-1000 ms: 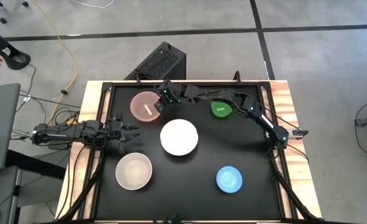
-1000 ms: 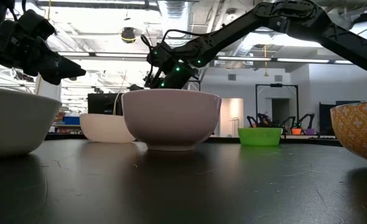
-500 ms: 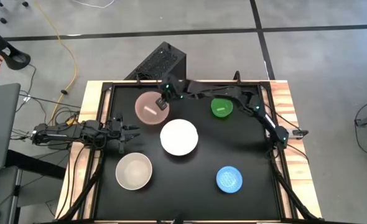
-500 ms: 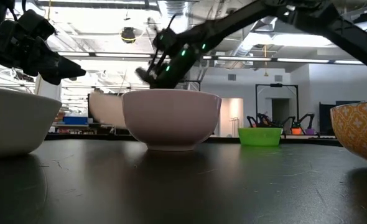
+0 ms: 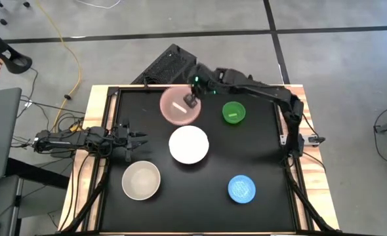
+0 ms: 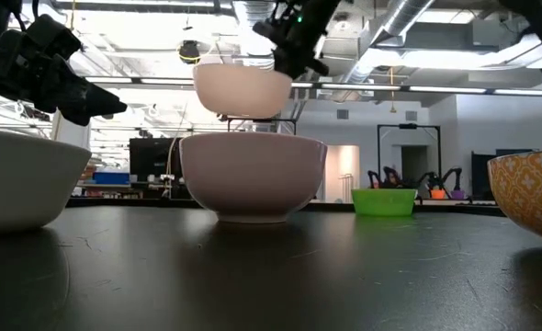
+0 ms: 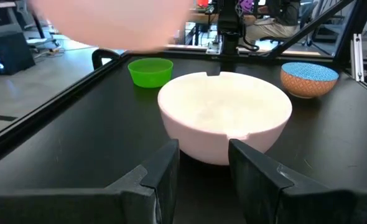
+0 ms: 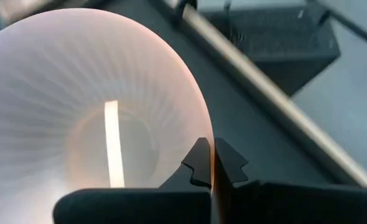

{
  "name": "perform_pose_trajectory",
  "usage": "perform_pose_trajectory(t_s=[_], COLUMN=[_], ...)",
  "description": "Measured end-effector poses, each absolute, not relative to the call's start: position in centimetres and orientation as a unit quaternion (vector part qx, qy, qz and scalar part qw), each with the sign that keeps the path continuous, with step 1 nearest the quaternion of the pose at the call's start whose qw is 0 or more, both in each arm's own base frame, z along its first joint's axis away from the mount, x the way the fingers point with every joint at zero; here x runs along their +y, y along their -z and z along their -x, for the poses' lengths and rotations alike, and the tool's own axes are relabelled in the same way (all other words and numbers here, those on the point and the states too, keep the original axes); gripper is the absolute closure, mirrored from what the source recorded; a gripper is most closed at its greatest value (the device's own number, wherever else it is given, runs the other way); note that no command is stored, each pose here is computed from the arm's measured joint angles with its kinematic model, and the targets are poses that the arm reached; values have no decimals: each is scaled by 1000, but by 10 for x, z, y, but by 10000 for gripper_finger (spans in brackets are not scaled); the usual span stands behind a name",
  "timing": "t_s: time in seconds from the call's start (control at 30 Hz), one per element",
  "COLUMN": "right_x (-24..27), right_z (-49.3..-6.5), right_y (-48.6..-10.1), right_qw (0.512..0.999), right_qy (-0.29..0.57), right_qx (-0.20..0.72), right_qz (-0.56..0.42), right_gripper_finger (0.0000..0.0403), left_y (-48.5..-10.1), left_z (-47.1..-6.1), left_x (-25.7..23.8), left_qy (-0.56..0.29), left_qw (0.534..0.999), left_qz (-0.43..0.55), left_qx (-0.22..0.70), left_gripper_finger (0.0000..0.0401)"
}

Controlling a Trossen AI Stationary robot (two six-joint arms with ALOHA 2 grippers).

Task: Nest bowls inside each other
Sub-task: Stack the pink bowl on the white bowl

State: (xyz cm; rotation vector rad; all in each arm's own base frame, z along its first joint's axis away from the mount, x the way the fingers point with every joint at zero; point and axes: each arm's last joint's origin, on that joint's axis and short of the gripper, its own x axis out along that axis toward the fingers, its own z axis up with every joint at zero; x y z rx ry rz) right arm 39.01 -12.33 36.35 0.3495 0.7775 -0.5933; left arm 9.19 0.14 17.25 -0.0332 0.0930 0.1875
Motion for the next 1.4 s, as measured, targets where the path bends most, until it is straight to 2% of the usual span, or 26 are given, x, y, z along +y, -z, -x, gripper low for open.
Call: perform_pose_trajectory(t_s=[0.17, 0.33, 0.47, 0.67, 0.87, 1.07, 1.4], right_x=[-58, -34, -28, -21, -21, -19, -14], right_z=[-402, -393, -374, -359, -354, -357, -364], right_y=[-353, -334, -323, -270, -253, -252, -232], right_qw=[863, 854, 860, 846, 832, 833, 820], right_qy=[250, 273, 292, 306, 322, 329, 338], right_qx=[414, 410, 358, 334, 337, 323, 349], right_qz=[-147, -168, -217, -281, -302, -305, -303], right_gripper_finger=[397, 397, 397, 397, 397, 397, 397], left_y=[-173, -173, -173, -173, -173, -173, -173], left_z=[-92, -92, -92, -92, -92, -92, -92], left_x=[1, 1, 1, 1, 1, 1, 1], left_qy=[-93, -93, -94, -94, -94, -94, -94], left_qw=[994, 994, 994, 994, 994, 994, 994], left_qz=[17, 17, 16, 17, 17, 17, 16], left_qx=[46, 46, 46, 46, 46, 46, 46], left_gripper_finger=[273, 273, 273, 273, 273, 273, 273])
